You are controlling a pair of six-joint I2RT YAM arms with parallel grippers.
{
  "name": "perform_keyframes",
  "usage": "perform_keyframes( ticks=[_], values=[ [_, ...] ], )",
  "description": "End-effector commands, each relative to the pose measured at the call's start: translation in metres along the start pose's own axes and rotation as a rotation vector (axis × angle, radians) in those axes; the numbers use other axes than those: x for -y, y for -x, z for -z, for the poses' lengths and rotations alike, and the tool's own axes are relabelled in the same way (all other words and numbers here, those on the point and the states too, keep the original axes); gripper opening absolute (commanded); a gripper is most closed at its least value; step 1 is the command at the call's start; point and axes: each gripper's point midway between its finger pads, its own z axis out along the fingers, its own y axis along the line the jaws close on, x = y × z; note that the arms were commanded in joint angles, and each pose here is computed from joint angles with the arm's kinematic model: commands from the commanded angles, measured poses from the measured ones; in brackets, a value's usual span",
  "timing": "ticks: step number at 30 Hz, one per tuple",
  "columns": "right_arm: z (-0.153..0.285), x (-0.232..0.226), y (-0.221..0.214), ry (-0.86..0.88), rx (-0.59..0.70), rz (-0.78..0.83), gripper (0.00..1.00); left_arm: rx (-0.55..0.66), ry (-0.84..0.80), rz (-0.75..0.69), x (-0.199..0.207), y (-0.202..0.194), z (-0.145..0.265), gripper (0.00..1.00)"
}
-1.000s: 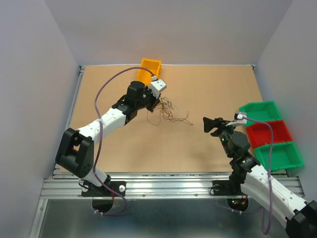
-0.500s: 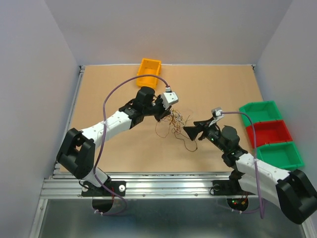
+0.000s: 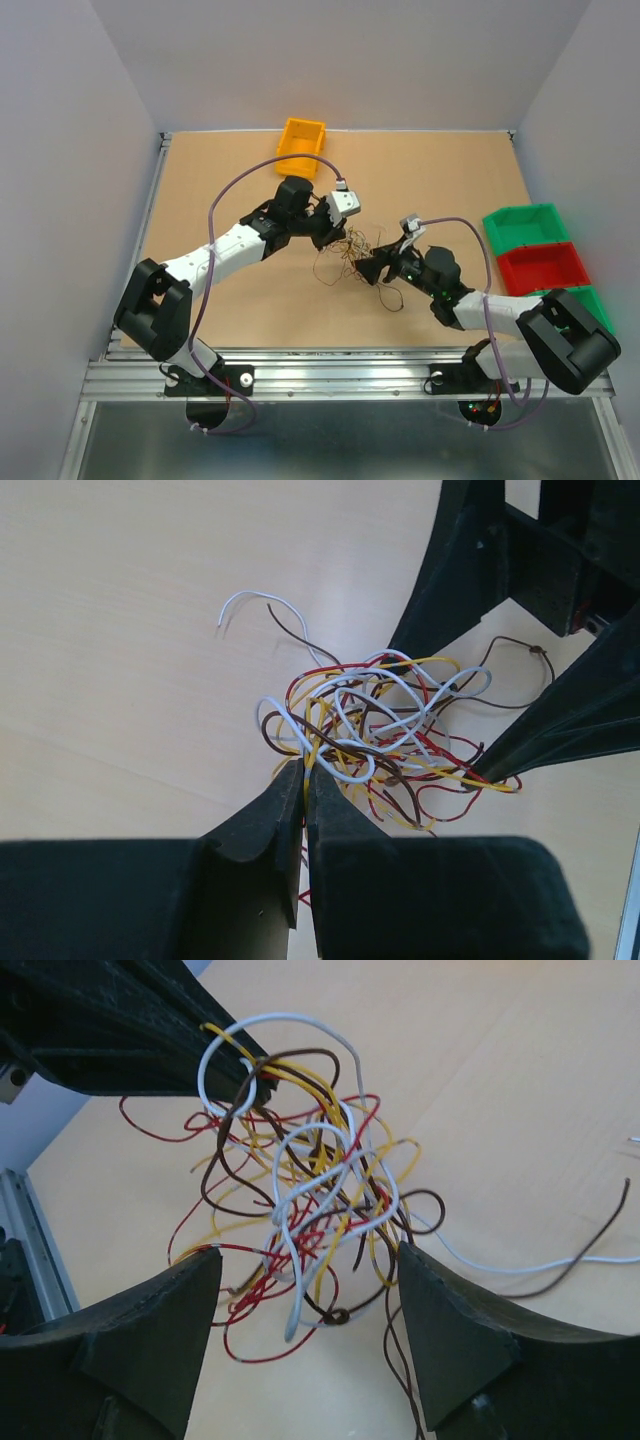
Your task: Untangle the cables
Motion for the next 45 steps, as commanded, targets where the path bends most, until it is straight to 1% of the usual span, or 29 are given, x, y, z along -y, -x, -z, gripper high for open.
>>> perform_keyframes(
  ticks=[1,2,4,5,6,7,9,10,12,13,14,15,16,17,18,19,20,22,24,25,30,31,33,35,37,42,43,44,45],
  values=[
    [-0.025,-0.025,0.043,0.080,0.130,0.044,0.74,0.078,-0.069,-0.065,0.012,0.031,0.012,0.14],
    [-0.029,-0.027,0.041,0.081,0.123,0.047,0.72,0.088,-0.073,-0.075,0.014,0.034,0.015,0.14],
    [-0.036,-0.026,0.038,0.075,0.111,0.053,0.58,0.097,-0.081,-0.083,0.016,0.036,0.017,0.14],
    [-0.041,-0.025,0.035,0.069,0.102,0.050,0.48,0.108,-0.065,-0.087,0.015,0.041,0.022,0.11],
    [-0.043,-0.023,0.034,0.061,0.101,0.046,0.25,0.109,-0.042,-0.081,0.012,0.042,0.025,0.09],
    [-0.045,-0.022,0.035,0.050,0.103,0.040,0.15,0.120,-0.003,-0.049,0.008,0.046,0.029,0.08],
    [-0.045,-0.012,0.036,-0.004,0.116,0.023,0.01,0.180,0.118,-0.049,-0.012,0.058,0.046,0.06],
    [-0.044,-0.004,0.038,-0.050,0.130,0.016,0.00,0.250,0.176,-0.054,-0.022,0.074,0.063,0.06],
    [-0.044,0.006,0.041,-0.116,0.138,-0.008,0.01,0.286,0.276,-0.035,-0.036,0.075,0.081,0.04],
    [-0.042,0.028,0.037,-0.235,0.127,-0.027,0.01,0.362,0.353,-0.036,-0.042,0.093,0.103,0.04],
    [-0.045,0.035,0.042,-0.288,0.135,-0.046,0.01,0.374,0.411,-0.017,-0.051,0.087,0.113,0.03],
    [-0.041,0.051,0.030,-0.375,0.090,-0.060,0.01,0.402,0.473,0.000,-0.058,0.089,0.125,0.03],
    [-0.035,0.072,0.033,-0.501,0.116,-0.067,0.01,0.486,0.552,-0.013,-0.063,0.107,0.151,0.03],
    [-0.032,0.082,0.033,-0.565,0.124,-0.088,0.01,0.513,0.682,0.045,-0.079,0.104,0.170,0.01],
    [-0.026,0.093,0.029,-0.639,0.110,-0.089,0.01,0.563,0.773,0.063,-0.089,0.104,0.193,0.00],
    [-0.017,0.108,0.034,-0.736,0.144,-0.085,0.01,0.583,0.833,0.089,-0.096,0.101,0.206,0.00],
    [-0.010,0.114,0.033,-0.782,0.148,-0.099,0.01,0.592,0.991,0.169,-0.117,0.086,0.231,0.00],
    [0.005,0.125,0.038,-0.865,0.194,-0.113,0.01,0.628,1.131,0.235,-0.132,0.077,0.260,0.00],
    [0.020,0.128,0.044,-0.893,0.230,-0.125,0.01,0.626,1.219,0.280,-0.144,0.065,0.276,0.00],
    [0.025,0.129,0.046,-0.896,0.241,-0.130,0.01,0.625,1.221,0.284,-0.146,0.065,0.276,0.00],
    [0.060,0.138,0.053,-0.978,0.293,-0.130,0.02,0.602,1.364,0.343,-0.161,0.051,0.293,0.00],
    [0.072,0.140,0.059,-1.010,0.329,-0.132,0.02,0.605,1.378,0.347,-0.162,0.051,0.296,0.00],
    [0.087,0.145,0.059,-1.067,0.332,-0.122,0.03,0.601,1.366,0.342,-0.161,0.051,0.294,0.00],
    [0.105,0.148,0.066,-1.126,0.376,-0.113,0.04,0.605,1.357,0.332,-0.160,0.052,0.294,0.00],
    [0.117,0.151,0.066,-1.161,0.388,-0.106,0.06,0.598,1.356,0.328,-0.161,0.051,0.292,0.00],
    [0.146,0.152,0.072,-1.231,0.457,-0.138,0.10,0.586,1.422,0.351,-0.167,0.046,0.300,0.00],
    [0.153,0.152,0.075,-1.252,0.490,-0.153,0.12,0.577,1.451,0.363,-0.169,0.042,0.302,0.00],
    [0.156,0.152,0.075,-1.254,0.500,-0.159,0.34,0.580,1.464,0.374,-0.170,0.041,0.304,0.00],
    [0.159,0.152,0.072,-1.249,0.504,-0.164,0.47,0.576,1.470,0.379,-0.171,0.040,0.305,0.00]
  ],
)
